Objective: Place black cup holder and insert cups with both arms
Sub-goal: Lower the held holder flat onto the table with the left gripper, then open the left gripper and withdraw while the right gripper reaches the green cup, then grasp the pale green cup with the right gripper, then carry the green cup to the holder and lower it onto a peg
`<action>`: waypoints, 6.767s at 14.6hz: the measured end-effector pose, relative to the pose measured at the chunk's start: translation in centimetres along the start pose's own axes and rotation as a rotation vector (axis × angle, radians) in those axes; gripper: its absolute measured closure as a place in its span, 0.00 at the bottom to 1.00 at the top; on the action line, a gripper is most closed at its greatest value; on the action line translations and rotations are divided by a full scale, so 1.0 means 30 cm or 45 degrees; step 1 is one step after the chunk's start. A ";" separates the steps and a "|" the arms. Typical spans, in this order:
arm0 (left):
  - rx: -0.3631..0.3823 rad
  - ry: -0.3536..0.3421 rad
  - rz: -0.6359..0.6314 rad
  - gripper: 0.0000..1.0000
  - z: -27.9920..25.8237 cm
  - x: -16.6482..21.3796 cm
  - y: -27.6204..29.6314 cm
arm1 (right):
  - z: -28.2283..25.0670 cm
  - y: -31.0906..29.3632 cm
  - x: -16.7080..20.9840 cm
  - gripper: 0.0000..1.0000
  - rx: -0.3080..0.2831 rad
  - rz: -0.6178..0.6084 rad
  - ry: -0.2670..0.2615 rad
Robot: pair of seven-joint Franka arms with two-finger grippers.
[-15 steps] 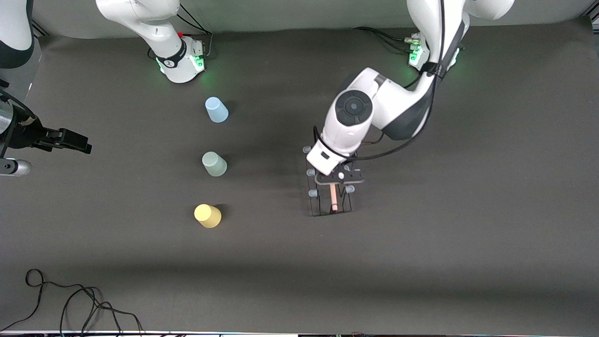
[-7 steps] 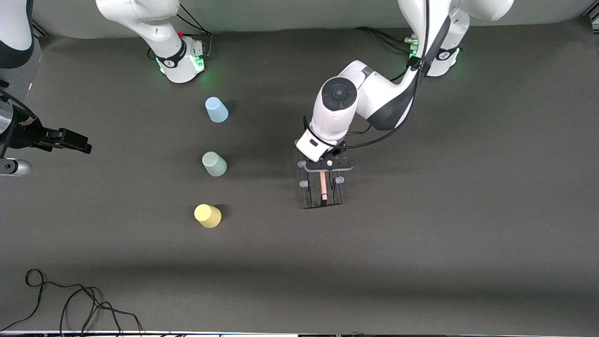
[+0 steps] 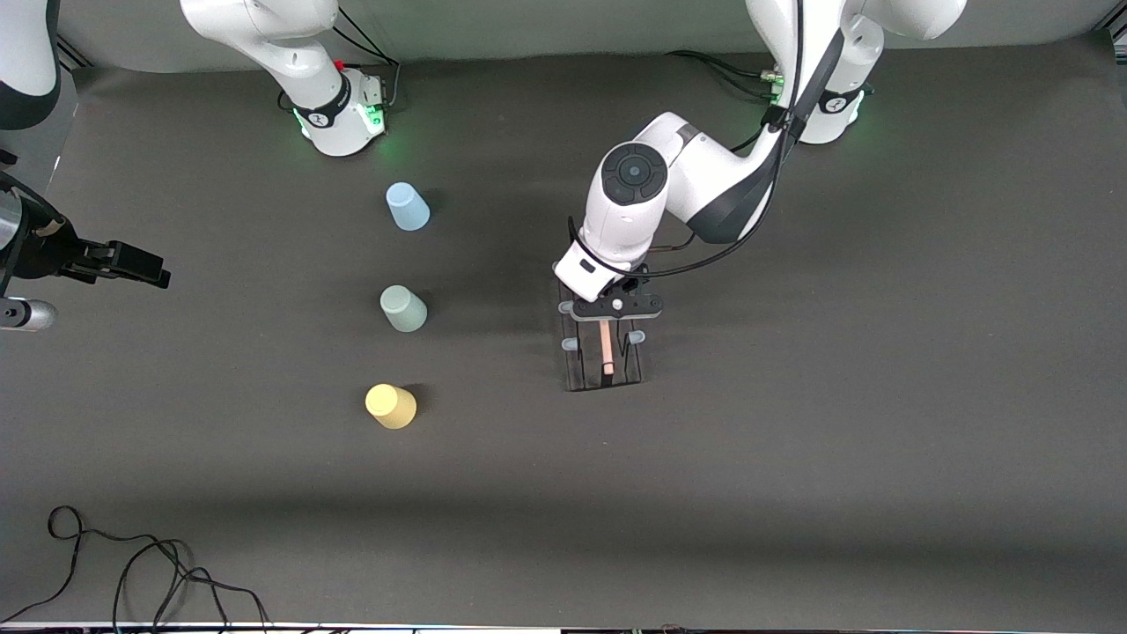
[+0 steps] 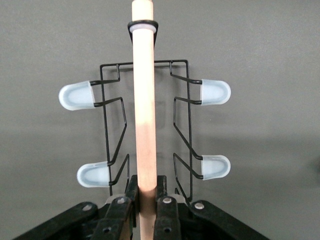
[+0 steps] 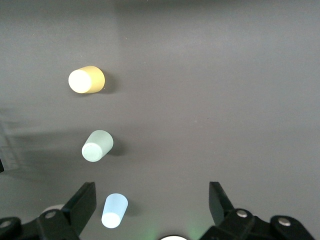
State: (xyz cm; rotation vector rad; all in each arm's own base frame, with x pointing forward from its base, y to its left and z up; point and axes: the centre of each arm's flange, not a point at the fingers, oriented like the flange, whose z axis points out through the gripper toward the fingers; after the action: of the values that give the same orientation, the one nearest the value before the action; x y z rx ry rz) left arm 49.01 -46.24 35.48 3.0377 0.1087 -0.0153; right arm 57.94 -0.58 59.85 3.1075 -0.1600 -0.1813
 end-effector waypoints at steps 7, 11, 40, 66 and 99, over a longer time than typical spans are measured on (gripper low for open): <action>-0.005 0.017 0.015 0.84 0.019 -0.010 0.005 | 0.001 0.000 -0.001 0.00 0.000 0.000 -0.003; -0.030 0.045 0.014 0.84 0.015 0.001 0.010 | 0.001 0.001 -0.001 0.00 0.000 0.000 -0.004; -0.005 0.073 0.027 0.00 -0.649 0.323 -0.687 | 0.329 -0.276 -0.001 0.00 0.019 -0.060 -0.007; 0.129 0.062 0.087 0.00 -0.807 0.414 -1.444 | 1.207 -0.526 -0.244 0.00 0.064 0.122 0.039; 0.133 -0.078 0.208 0.00 -1.005 0.369 -1.389 | 0.563 -1.157 -0.341 0.33 0.251 0.467 -0.064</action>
State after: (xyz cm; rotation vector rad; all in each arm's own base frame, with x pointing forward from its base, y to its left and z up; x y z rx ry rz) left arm 57.27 -1.04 61.09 3.1363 -0.1498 -0.1042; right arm 49.36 34.67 43.18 3.1895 -0.7848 -0.2455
